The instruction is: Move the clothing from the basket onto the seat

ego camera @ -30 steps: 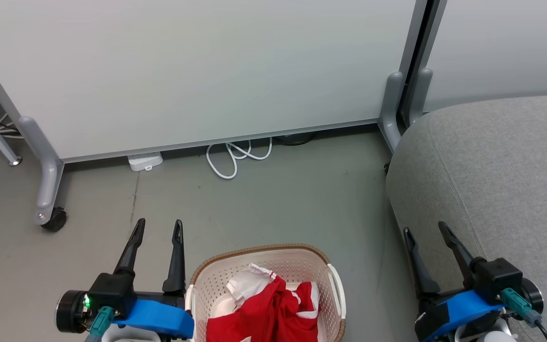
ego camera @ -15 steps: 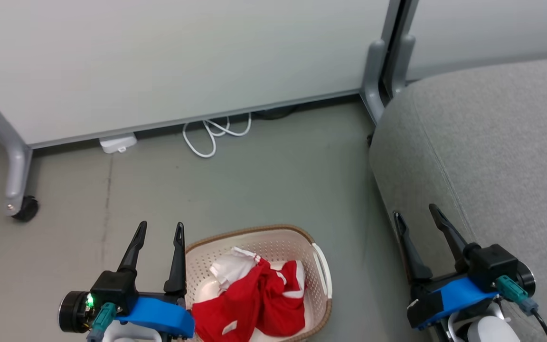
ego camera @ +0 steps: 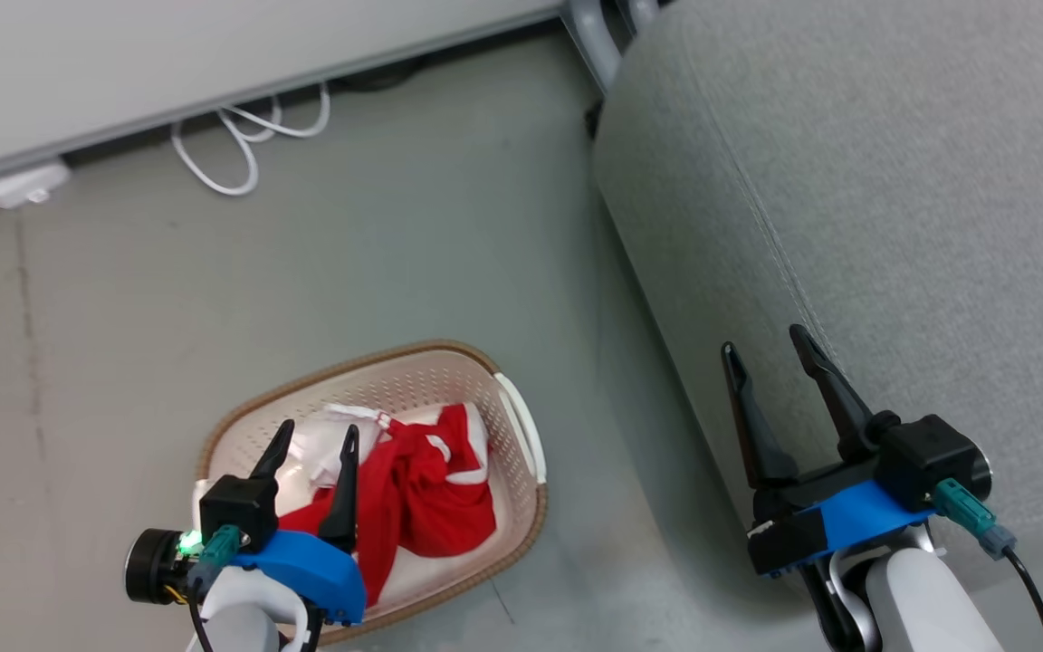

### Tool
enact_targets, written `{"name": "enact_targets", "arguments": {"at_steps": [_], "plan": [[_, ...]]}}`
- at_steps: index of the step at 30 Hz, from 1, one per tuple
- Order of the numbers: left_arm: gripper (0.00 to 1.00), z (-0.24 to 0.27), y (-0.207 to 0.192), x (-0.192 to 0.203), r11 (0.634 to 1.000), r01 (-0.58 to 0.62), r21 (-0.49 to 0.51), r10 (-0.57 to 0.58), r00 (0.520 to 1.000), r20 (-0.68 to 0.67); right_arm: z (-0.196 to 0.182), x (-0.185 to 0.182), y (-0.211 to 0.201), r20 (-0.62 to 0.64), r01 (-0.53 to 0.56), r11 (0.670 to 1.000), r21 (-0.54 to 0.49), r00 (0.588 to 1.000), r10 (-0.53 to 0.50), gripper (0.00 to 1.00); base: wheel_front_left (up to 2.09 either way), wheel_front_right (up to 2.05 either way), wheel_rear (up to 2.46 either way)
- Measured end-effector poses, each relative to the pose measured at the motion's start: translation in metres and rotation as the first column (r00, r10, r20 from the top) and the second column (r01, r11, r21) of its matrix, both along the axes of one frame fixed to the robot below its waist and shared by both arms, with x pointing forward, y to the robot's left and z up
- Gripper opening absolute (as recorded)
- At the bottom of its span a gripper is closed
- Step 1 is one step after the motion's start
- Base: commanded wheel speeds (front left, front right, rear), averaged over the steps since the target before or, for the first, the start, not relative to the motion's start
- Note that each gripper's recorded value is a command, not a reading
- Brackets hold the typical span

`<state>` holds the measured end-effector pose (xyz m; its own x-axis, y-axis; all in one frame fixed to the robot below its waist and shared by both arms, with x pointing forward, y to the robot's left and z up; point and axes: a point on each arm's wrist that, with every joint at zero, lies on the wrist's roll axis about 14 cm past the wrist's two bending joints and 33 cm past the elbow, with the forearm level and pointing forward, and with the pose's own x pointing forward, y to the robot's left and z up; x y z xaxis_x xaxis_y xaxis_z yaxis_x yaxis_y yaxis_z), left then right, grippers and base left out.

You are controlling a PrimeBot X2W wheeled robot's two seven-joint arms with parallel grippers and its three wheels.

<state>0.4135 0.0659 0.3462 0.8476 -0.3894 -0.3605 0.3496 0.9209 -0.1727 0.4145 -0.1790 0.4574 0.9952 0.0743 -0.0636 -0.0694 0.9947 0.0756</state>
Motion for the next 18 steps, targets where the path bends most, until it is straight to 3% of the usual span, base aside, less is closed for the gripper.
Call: {"name": "enact_targets", "arguments": {"at_steps": [9,18], "plan": [[1.00,-0.076,-0.027,-0.002,0.992,0.121,0.029,-0.112,0.973,-0.200,-0.037,0.001,-0.021,-0.099,0.059,0.998,-0.001,0.993,-0.059,1.00,0.00,0.00,0.00],[1.00,-0.142,-0.029,-0.004,0.977,0.199,0.073,-0.161,0.920,-0.358,-0.064,0.007,-0.029,-0.163,0.075,0.997,-0.014,0.984,-0.076,1.00,0.00,0.00,0.00]]}}
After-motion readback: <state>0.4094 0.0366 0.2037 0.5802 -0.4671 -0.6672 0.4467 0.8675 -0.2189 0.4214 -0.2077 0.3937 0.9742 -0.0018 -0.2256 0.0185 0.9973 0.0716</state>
